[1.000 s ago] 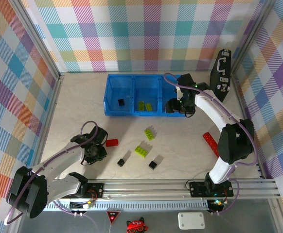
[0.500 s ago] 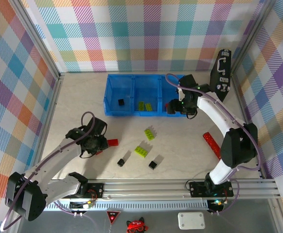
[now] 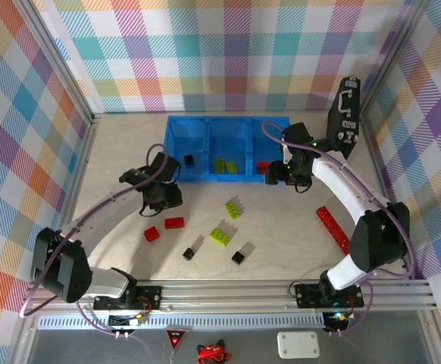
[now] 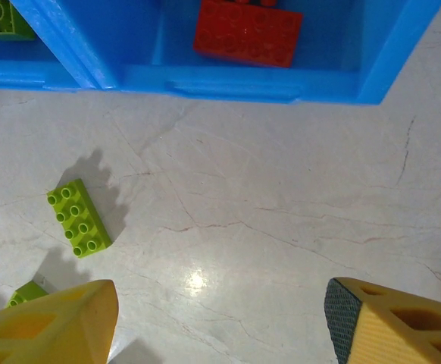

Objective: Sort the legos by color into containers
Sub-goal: Place the lego in the container.

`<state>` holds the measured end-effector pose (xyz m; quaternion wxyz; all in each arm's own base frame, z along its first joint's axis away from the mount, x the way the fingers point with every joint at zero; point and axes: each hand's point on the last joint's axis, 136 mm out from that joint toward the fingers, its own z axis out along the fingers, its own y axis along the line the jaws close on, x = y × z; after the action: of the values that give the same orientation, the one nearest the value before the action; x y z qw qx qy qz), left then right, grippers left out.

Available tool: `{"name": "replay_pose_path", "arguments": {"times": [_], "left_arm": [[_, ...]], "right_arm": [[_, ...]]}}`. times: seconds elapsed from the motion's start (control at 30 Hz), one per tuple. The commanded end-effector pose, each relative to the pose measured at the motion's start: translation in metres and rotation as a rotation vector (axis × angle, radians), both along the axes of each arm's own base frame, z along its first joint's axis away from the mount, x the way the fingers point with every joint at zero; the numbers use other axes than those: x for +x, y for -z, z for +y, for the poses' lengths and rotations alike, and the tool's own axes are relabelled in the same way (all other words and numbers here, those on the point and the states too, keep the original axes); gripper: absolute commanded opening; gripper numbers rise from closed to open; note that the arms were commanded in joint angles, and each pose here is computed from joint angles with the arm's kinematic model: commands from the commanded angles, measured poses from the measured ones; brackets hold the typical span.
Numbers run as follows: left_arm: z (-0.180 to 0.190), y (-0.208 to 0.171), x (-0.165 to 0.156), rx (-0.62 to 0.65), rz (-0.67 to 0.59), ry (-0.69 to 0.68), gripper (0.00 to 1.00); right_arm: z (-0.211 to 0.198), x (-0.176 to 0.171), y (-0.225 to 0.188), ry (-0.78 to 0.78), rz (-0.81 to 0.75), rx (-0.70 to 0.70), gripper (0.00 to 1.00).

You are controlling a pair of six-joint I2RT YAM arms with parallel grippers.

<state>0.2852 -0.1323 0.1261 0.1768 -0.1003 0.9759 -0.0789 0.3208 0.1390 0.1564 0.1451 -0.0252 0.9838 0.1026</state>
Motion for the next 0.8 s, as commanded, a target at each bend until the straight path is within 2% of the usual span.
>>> {"name": "replay_pose_path", "arguments": {"times": [0.0,0.4,0.77], "left_arm": [[-0.009,-0.014,0.028,-0.013,-0.057,0.054,0.32],[-0.006,-0.034,0.112,0.026,-0.12,0.084,0.31],[-0.001,-0.013,0.168,0.159,-0.117,0.111,0.31]], "right_arm": [[-0.007,-0.01,-0.005,0.028,-0.006,-0.013,0.73],[-0.016,-0.025,-0.005,0.052,0.003,-0.032,0.73],[-0.019,-0.028,-0.006,0.054,0.007,-0.043,0.73]]}}
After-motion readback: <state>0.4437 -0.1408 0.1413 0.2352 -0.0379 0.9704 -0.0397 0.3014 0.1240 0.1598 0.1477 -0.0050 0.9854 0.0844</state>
